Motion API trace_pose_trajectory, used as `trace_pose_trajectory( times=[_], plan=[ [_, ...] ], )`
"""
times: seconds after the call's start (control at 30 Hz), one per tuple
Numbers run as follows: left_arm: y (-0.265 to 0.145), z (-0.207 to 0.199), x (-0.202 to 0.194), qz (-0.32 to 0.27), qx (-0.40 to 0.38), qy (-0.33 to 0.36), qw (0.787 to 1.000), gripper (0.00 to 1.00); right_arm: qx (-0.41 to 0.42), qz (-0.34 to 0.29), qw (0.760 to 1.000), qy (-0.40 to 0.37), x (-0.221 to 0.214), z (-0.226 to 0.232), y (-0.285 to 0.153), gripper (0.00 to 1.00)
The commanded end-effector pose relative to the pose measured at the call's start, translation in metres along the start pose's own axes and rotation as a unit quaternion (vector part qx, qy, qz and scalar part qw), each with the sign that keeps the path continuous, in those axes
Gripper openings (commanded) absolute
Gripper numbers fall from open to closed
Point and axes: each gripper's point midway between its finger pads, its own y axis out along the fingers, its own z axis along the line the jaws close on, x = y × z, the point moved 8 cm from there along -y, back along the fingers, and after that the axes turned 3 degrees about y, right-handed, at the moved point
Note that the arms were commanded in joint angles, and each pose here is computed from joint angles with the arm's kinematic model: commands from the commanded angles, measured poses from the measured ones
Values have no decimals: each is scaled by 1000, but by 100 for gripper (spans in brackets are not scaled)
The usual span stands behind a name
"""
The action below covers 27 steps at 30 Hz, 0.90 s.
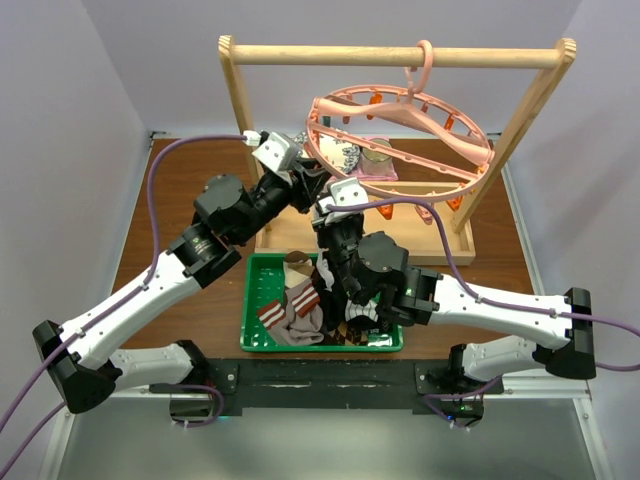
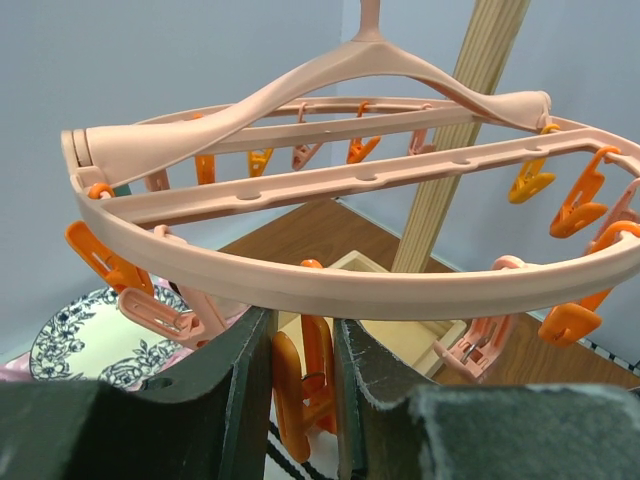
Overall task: Clip the socks to the hanger
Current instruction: Clamp the sock onto the hanger.
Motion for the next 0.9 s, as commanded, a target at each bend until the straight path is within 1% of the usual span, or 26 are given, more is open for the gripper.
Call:
trace_pose_trajectory(
  times=[0.0,0.2,0.27,0.3,0.43,0.5,0.6,0.67,0.7,0.73,0.8,0.87],
  plan=[
    [-3,0,13,-34,-2,-11,999,0,27,-42,996,69,35,5,1,0],
    [-3,1,11,-33,0,-10,999,0,28,-42,996,72,33,6,1,0],
    [-4,1,9,-33,0,-10,999,7,29,-42,996,74,33,6,1,0],
    [-4,1,9,-33,0,-10,999,10,29,-41,996,74,31,6,1,0],
    [-5,2,10,-36,3,-10,999,26,28,-39,996,75,29,6,0,0],
    [-5,3,11,-37,6,-10,999,26,27,-38,996,75,27,6,0,0],
    [-7,4,12,-39,8,-11,999,39,28,-38,996,74,27,7,1,0],
    [-7,5,13,-41,8,-12,999,39,29,-39,996,76,28,7,1,0],
    [-8,5,13,-42,9,-13,999,42,29,-38,996,74,28,7,0,0],
    [-8,5,13,-42,9,-13,999,47,30,-38,996,74,28,7,1,0],
    [-9,5,15,-46,6,-15,999,64,30,-37,996,72,28,7,1,0],
    [-10,6,16,-48,7,-18,999,68,29,-36,996,72,27,7,0,0]
  ],
)
